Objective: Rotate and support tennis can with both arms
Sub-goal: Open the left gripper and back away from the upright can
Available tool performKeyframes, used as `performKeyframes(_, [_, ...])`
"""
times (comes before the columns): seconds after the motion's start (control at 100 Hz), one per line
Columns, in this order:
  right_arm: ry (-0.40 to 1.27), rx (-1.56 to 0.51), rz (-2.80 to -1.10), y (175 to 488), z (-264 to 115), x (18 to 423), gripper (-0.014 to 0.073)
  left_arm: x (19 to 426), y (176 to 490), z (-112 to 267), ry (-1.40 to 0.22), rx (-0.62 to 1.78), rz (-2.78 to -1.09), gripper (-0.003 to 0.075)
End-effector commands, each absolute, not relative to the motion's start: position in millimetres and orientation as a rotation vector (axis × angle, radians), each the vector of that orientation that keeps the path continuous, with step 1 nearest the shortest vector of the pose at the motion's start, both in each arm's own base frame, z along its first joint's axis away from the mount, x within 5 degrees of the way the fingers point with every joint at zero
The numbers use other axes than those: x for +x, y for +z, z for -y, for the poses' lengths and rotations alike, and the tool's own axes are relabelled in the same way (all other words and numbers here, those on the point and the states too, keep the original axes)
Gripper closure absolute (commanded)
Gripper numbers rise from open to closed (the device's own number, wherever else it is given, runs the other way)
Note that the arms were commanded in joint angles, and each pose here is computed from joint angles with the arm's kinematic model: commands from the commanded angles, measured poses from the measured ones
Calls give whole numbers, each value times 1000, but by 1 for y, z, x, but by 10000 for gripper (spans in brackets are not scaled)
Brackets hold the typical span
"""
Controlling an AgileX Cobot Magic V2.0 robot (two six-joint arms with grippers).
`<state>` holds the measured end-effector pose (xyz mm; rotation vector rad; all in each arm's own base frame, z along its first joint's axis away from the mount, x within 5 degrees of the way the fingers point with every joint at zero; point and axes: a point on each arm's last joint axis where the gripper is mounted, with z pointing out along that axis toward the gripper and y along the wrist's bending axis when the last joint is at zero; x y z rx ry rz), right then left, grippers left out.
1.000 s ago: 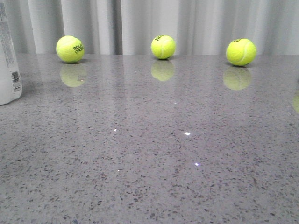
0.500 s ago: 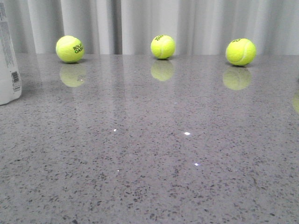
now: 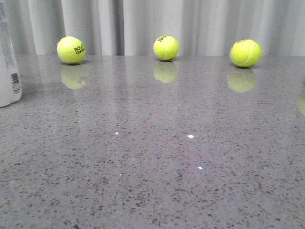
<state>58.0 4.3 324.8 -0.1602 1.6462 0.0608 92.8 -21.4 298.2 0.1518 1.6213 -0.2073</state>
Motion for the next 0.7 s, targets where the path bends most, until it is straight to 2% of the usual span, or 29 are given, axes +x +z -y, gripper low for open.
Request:
performKeyframes(0.0, [53, -170, -1548, 340, -5, 58, 663, 93, 315, 20, -220, 119, -1520, 741])
performKeyframes(0.69, [53, -170, -1548, 340, -5, 58, 663, 93, 314, 20, -221, 121, -1527, 741])
